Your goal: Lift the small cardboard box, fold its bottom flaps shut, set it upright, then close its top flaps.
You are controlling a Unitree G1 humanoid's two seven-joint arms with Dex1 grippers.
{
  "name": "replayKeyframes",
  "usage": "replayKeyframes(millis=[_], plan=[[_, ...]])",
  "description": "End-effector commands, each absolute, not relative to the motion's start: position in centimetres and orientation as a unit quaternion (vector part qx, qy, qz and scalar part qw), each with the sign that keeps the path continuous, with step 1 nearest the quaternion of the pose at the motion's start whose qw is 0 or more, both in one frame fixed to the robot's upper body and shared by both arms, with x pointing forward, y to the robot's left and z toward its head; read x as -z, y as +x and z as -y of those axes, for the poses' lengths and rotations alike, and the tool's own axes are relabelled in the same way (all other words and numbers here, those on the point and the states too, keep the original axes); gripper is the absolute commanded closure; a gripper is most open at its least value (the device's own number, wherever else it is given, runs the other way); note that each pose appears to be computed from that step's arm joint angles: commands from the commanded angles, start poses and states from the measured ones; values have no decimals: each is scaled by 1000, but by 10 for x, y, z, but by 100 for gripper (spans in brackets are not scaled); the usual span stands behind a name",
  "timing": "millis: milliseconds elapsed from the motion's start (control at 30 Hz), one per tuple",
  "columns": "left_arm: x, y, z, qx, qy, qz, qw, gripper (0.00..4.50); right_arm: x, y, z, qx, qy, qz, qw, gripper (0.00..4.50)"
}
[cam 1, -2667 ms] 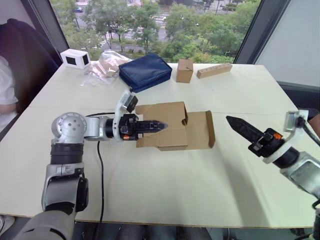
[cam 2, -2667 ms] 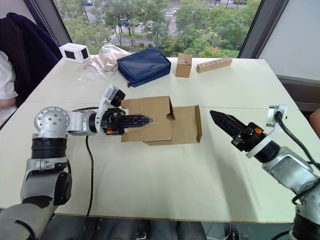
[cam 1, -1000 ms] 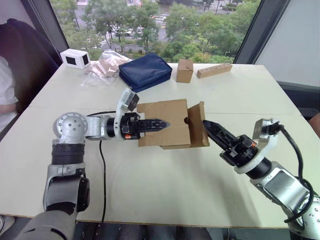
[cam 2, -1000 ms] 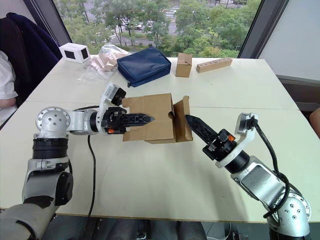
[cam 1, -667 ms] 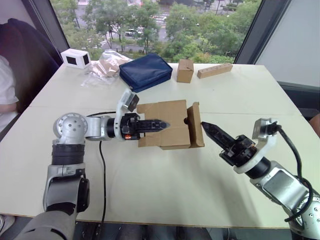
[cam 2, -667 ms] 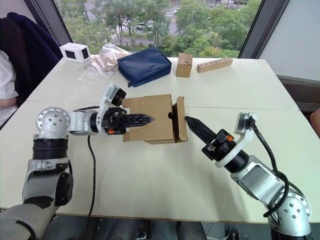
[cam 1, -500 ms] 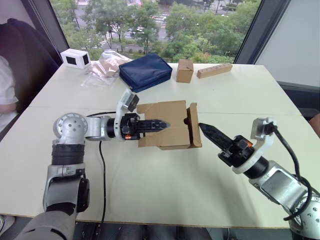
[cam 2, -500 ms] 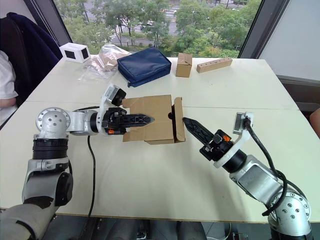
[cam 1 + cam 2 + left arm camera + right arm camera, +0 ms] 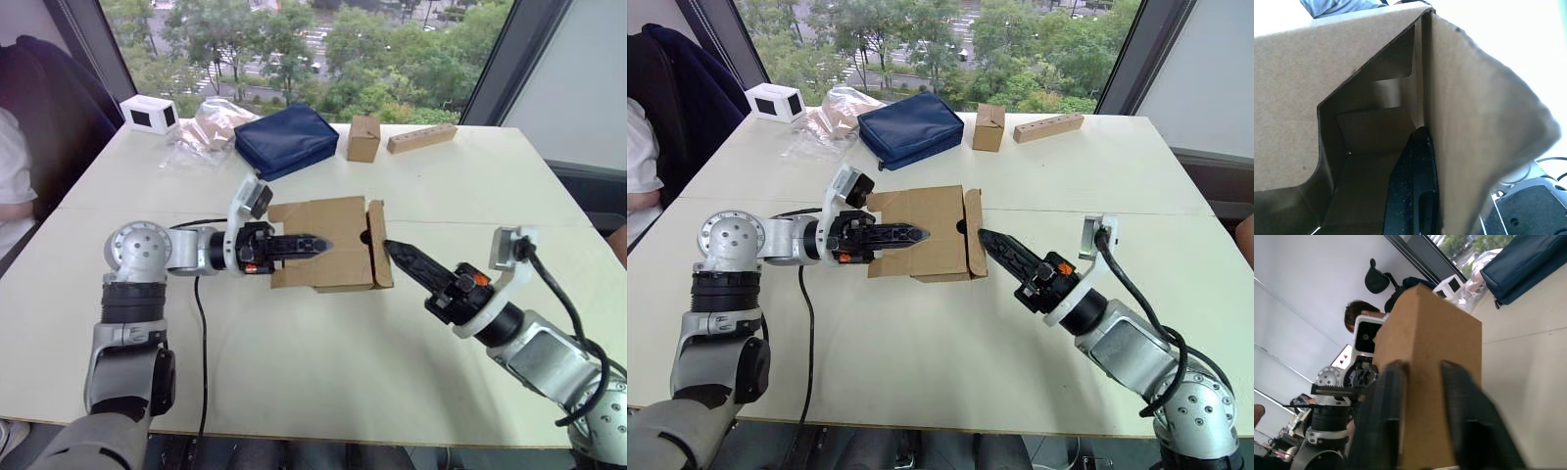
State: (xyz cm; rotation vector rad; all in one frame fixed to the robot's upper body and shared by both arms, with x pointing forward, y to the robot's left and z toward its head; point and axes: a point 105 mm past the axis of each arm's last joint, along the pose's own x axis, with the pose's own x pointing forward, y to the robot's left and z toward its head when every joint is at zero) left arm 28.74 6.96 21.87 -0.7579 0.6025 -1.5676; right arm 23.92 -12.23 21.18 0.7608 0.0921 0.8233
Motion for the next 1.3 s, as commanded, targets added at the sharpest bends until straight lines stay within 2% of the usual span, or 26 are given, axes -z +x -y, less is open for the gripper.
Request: replayKeyframes(millis=[33,300,567,967,1100,1300], plan=[[-227,283,-70,692,-319,-243,600,450,-222,234,123,-401,353,-23,845,233],[-226,282,-69,692,-319,-242,600,450,-223,236,127,-396,359,-17,845,233],[-225,282,-69,692,-318,-242,601,450,-238,231,131,-412,376,0,830,233],[-227,282,-68,695,-317,-240,599,450,-226,234,125,-406,353,-19,843,233],[-227,282,-67,695,-317,-240,599,450,-227,234,124,-407,351,-18,843,333],[-227,282,-67,695,-318,-239,599,450,-224,234,125,-402,337,-23,851,333]])
